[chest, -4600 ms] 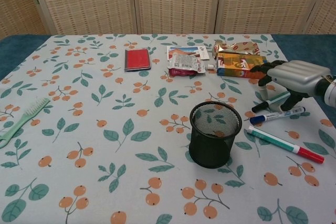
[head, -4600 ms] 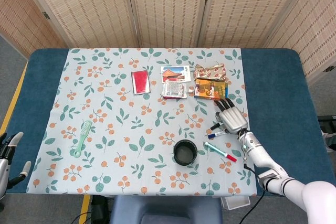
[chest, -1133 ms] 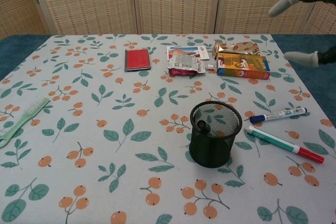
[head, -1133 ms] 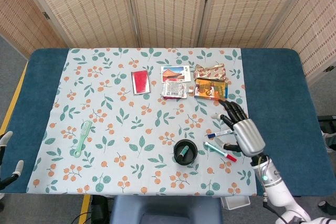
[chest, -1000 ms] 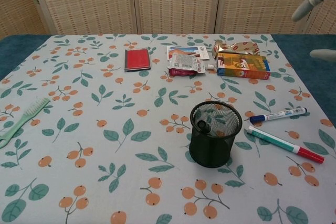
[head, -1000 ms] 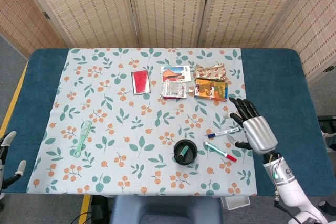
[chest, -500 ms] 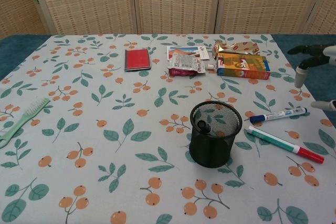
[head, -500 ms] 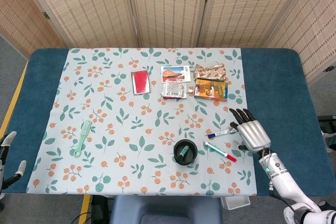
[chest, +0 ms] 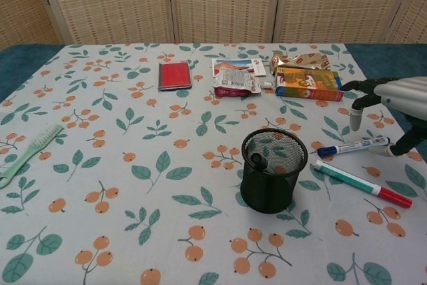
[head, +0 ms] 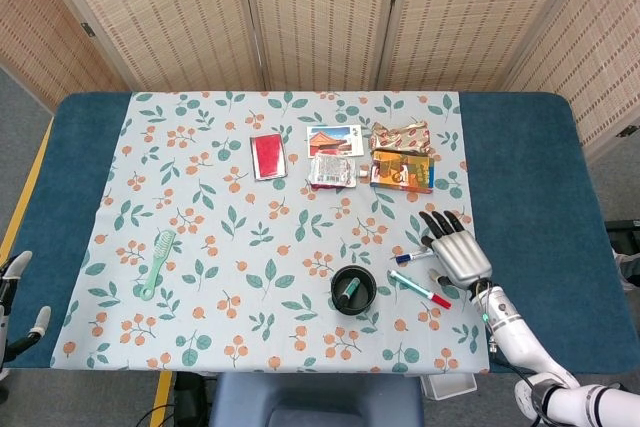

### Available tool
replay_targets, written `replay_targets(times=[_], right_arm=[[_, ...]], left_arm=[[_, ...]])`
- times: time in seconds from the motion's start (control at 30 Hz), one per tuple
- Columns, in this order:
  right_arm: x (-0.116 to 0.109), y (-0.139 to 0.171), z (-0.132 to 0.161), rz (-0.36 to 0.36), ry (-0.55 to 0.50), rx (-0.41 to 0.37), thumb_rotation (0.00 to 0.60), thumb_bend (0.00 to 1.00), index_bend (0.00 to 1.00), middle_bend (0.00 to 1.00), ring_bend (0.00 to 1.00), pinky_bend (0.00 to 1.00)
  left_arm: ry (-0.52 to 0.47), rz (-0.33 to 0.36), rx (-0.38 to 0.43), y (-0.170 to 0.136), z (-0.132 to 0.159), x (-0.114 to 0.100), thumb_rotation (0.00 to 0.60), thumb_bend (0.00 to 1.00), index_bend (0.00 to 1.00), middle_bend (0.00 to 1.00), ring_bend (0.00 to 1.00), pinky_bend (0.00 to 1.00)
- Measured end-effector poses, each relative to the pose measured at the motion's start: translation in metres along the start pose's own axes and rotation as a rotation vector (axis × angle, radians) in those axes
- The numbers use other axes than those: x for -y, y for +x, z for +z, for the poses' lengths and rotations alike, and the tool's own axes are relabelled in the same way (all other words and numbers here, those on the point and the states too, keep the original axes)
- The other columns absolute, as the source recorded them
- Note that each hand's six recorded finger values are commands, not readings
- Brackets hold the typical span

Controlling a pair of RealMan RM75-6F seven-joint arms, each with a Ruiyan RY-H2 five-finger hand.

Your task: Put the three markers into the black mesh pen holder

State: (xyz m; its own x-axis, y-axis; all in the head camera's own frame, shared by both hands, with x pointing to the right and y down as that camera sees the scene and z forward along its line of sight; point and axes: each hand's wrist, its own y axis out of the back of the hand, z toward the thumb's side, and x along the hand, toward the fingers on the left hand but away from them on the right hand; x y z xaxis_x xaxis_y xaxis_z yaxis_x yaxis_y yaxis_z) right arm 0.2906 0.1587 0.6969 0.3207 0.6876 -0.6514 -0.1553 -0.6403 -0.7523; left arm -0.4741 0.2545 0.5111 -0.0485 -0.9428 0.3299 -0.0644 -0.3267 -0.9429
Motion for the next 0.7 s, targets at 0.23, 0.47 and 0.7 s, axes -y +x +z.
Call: replay_targets(times=[0.23, 0.47, 0.7], right_arm=[[0.009, -0.016, 0.008, 0.021, 0.004, -0.002, 0.600, 0.29, 0.40, 0.02, 0.00, 0.00], [0.016, -0.029, 0.010, 0.041, 0.003, 0.003, 0.600, 0.29, 0.40, 0.02, 0.00, 0.00], [0.021, -0.038, 0.011, 0.051, 0.001, 0.008, 0.600, 0.29, 0.41, 0.02, 0.00, 0.00]], left_arm=[[-0.004, 0.002, 0.003, -0.001, 0.000, -0.001, 0.600, 0.40, 0.06, 0.16, 0.04, 0.26], [-0.008, 0.008, 0.000, -0.001, -0.001, -0.003, 0.600, 0.40, 0.06, 0.16, 0.04, 0.26], [-0.010, 0.010, 0.000, -0.001, -0.002, -0.004, 0.600, 0.40, 0.06, 0.16, 0.04, 0.26]])
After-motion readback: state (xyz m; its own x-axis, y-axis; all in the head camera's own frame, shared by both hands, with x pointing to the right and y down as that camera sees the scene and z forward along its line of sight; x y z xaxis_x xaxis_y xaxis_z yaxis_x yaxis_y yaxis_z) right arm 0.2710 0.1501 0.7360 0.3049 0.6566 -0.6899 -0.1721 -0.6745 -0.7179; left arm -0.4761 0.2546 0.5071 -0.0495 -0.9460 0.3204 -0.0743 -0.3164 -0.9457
